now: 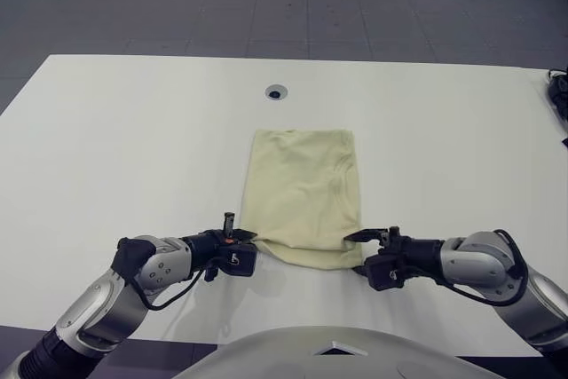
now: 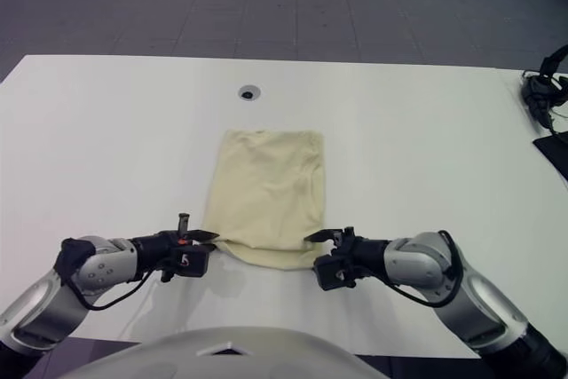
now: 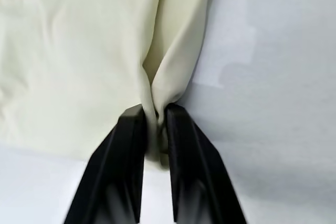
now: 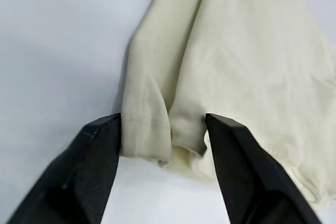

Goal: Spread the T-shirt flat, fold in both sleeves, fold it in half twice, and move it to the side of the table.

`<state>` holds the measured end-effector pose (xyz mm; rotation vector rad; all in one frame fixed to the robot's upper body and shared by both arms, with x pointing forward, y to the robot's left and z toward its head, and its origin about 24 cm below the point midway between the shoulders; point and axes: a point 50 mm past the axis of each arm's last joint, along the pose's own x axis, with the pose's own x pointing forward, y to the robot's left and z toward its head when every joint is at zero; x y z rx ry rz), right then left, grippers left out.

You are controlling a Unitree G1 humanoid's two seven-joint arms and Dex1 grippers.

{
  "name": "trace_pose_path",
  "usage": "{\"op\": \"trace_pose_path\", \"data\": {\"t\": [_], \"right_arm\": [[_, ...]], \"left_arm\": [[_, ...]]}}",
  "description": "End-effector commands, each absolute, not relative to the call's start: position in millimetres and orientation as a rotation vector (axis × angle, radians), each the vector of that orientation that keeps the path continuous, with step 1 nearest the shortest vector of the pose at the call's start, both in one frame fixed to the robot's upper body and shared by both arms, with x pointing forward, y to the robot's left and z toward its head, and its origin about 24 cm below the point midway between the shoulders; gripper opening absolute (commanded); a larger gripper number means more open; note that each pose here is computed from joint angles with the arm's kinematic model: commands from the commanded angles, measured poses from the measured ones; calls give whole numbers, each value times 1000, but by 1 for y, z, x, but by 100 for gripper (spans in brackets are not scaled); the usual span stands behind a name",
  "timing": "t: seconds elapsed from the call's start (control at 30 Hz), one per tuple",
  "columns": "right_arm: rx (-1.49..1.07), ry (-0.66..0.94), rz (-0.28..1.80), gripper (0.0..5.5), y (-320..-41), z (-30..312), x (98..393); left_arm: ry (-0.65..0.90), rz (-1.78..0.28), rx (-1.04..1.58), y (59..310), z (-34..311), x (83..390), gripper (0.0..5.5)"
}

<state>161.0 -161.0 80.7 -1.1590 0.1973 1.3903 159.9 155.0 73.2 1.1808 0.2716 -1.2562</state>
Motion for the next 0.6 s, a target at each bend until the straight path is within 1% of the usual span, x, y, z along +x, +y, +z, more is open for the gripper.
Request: {"op": "trace_pose_path", "data": {"t": [0.03, 0.17, 0.2, 0.3, 0.37, 0.4, 0.47, 0.6], "right_arm": [[-1155, 202, 1390, 200, -159, 76, 161], [-1144, 220, 1386, 128, -161, 73, 159], [-1143, 222, 1385, 117, -161, 73, 159], [-1149, 219, 1381, 53, -162, 73, 161], [-1152, 212, 1374, 23, -161, 76, 164], [-1152, 208, 1370, 12, -161, 77, 165], [-1143, 204, 1364, 10, -162, 82, 169], [-940, 297, 1414, 10, -166, 101, 168]], "left_arm": [[333, -1299, 1154, 156, 65, 156, 7], [338, -1306, 1159, 158, 65, 156, 7], [339, -1308, 1158, 158, 65, 155, 6], [344, -1318, 1150, 158, 65, 154, 6], [346, -1339, 1135, 157, 65, 151, 6], [345, -1351, 1124, 156, 66, 150, 6], [343, -1372, 1093, 153, 69, 147, 6], [384, -1479, 1013, 154, 81, 137, 6]]}}
